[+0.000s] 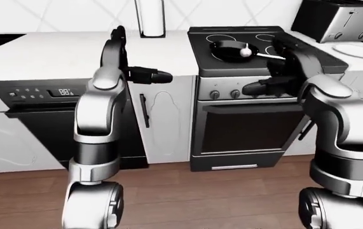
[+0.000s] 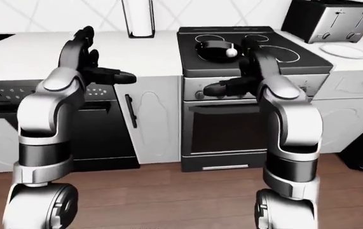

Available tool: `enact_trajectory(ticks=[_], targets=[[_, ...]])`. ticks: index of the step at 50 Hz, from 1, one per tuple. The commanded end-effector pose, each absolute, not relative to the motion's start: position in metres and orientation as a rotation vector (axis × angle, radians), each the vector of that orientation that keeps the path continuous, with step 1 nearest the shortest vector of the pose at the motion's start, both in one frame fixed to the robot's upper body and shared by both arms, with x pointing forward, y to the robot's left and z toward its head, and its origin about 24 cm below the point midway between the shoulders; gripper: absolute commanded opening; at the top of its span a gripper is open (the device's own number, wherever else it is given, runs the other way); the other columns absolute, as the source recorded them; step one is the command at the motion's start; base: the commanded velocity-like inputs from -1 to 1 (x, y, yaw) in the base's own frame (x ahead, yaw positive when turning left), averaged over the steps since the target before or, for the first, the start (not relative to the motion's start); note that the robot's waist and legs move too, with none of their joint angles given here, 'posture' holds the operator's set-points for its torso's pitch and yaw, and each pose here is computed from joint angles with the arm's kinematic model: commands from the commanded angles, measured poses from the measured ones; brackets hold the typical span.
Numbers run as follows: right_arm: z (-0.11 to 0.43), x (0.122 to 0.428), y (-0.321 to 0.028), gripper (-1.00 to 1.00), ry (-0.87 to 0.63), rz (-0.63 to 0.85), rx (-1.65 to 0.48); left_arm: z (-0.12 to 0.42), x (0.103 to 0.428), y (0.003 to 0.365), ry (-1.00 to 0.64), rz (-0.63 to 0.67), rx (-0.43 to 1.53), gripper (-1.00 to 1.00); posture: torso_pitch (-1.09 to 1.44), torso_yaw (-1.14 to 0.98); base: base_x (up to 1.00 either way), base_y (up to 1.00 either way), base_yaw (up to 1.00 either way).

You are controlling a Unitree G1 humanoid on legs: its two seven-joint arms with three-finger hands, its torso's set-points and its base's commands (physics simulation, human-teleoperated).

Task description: Pick the garlic from the pan and place it on the plate.

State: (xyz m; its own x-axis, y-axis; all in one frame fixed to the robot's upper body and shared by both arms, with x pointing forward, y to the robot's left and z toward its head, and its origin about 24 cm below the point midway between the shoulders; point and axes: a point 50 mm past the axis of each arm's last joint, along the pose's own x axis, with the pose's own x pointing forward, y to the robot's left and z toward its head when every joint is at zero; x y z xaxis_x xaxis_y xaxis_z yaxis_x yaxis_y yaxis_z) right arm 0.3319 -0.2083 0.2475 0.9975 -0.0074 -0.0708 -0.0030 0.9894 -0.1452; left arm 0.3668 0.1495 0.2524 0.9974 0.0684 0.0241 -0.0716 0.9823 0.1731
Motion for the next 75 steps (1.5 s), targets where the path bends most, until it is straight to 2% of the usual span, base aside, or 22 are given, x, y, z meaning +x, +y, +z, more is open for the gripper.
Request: enact_trajectory(ticks=[1,75], targets=[[0.274,0.326,-0.211,1.0,-0.047,-0.028,-0.164,0.279,0.361,0.143,-0.129,0.053,0.177,1.0,0.0,0.0,0.3,0.0,0.0],[0.303,0.317,-0.208,1.0,-0.044,-0.018,-0.22,0.304,0.348,0.135,-0.174,0.041,0.192,1.0,0.0,0.0,0.39,0.0,0.0]])
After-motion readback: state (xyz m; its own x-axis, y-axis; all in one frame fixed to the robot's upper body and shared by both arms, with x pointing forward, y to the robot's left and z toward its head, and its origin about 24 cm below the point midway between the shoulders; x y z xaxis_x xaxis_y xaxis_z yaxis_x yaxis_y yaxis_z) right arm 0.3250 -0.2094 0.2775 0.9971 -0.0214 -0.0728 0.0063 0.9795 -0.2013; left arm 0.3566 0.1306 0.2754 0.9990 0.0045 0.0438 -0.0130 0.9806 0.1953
